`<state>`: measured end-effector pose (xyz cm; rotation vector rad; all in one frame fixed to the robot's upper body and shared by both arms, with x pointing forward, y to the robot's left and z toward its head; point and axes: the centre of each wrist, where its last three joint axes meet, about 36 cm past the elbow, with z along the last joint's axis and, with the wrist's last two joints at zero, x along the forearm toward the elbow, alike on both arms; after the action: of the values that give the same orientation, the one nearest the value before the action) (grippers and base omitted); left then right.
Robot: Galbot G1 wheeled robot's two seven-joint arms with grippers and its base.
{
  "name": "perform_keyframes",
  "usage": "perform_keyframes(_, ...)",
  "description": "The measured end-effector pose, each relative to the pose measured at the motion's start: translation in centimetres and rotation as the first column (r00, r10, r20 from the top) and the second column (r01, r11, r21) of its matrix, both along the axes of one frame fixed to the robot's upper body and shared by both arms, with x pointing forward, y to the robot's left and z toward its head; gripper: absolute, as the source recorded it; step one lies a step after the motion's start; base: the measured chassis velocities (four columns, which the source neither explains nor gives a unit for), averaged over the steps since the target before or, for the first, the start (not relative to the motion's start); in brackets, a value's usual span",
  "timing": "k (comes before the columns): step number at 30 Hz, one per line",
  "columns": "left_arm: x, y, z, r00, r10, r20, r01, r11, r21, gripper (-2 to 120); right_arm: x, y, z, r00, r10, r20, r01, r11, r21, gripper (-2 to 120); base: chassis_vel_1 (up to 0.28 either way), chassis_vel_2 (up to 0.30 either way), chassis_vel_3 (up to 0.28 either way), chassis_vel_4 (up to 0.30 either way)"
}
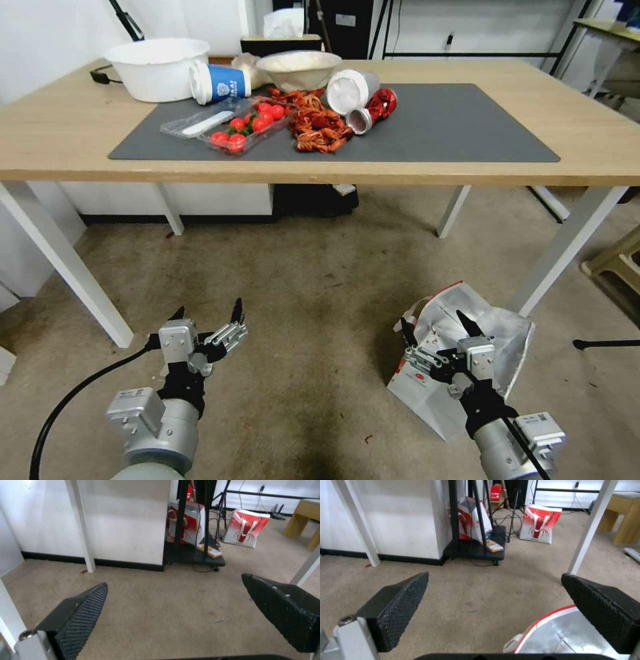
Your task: Pick up the food delivery bag from the floor and place it on the table.
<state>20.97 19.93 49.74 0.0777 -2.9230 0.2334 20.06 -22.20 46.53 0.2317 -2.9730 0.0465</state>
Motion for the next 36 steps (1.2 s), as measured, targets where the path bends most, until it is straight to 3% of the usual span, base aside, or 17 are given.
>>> perform_keyframes(36, 0.24, 0.08, -0.22, 1.0, 0.004, 0.003, -0.004, 1.0, 0.001, 100, 0.04, -0.32, 0.1, 1.0, -0.004, -0.005, 0.004, 1.0, -0.005, 100, 0.0, 0.0, 0.0, 0.0)
